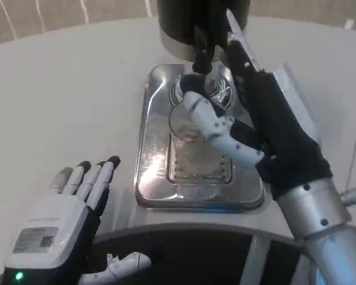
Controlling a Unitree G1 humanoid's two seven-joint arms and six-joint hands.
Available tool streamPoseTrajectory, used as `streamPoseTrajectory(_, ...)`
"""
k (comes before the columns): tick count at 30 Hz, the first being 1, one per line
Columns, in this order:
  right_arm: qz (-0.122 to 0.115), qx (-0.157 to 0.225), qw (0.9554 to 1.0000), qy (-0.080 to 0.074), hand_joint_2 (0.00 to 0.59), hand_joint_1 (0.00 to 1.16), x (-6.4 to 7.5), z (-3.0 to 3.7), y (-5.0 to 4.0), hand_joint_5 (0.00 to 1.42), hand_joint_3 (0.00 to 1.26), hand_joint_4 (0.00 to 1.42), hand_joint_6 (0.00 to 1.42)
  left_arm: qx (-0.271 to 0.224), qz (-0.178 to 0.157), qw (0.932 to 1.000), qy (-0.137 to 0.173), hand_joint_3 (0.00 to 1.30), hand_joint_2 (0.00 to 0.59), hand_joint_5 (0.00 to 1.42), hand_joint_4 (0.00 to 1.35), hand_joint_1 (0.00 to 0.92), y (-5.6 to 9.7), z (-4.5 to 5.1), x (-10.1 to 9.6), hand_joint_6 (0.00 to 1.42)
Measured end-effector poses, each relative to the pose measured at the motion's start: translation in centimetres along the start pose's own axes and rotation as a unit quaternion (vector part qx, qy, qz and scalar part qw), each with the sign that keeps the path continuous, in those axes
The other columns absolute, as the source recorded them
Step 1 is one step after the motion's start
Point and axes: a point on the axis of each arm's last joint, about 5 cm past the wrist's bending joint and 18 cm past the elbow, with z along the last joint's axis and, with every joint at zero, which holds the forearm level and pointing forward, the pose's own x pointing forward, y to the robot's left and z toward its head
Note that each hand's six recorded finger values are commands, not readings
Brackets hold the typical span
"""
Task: Grasp the cup under the faucet to collect the drink, then remove the cup.
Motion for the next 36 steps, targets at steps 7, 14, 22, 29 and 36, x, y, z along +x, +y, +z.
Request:
streamPoseTrajectory(7,0.005,0.002,1.0,0.002,0.535,0.58,1.6,0.02,0.29,0.0,0.0,0.0,0.0,-0.009,0.008,0.9999,-0.003,0.0,0.095,0.0,0.0,0.0,0.2,0.17,-0.2,0.01)
streamPoseTrajectory(14,0.012,0.019,0.9996,-0.017,0.538,0.57,3.5,0.62,0.56,0.0,0.0,0.0,0.0,-0.015,0.025,0.9995,0.007,0.0,0.094,0.0,0.0,0.0,0.0,0.12,-0.8,0.01)
streamPoseTrajectory(22,0.022,0.044,0.9987,-0.018,0.538,0.57,4.4,0.58,0.75,0.0,0.0,0.0,0.0,-0.015,0.031,0.9994,0.005,0.0,0.102,0.0,0.0,0.0,0.0,0.13,-0.7,0.02)
streamPoseTrajectory(29,0.036,0.059,0.9975,-0.018,0.533,0.56,4.4,0.52,0.79,0.0,0.0,0.0,0.0,-0.021,0.032,0.9992,0.009,0.0,0.111,0.0,0.0,0.0,-0.1,0.19,-0.8,0.03)
streamPoseTrajectory(36,0.069,0.035,0.9969,-0.016,0.521,0.52,4.1,0.72,0.49,0.0,0.0,0.0,0.0,-0.026,0.03,0.9991,0.014,0.0,0.11,0.0,0.0,0.0,-0.4,0.19,-0.8,0.04)
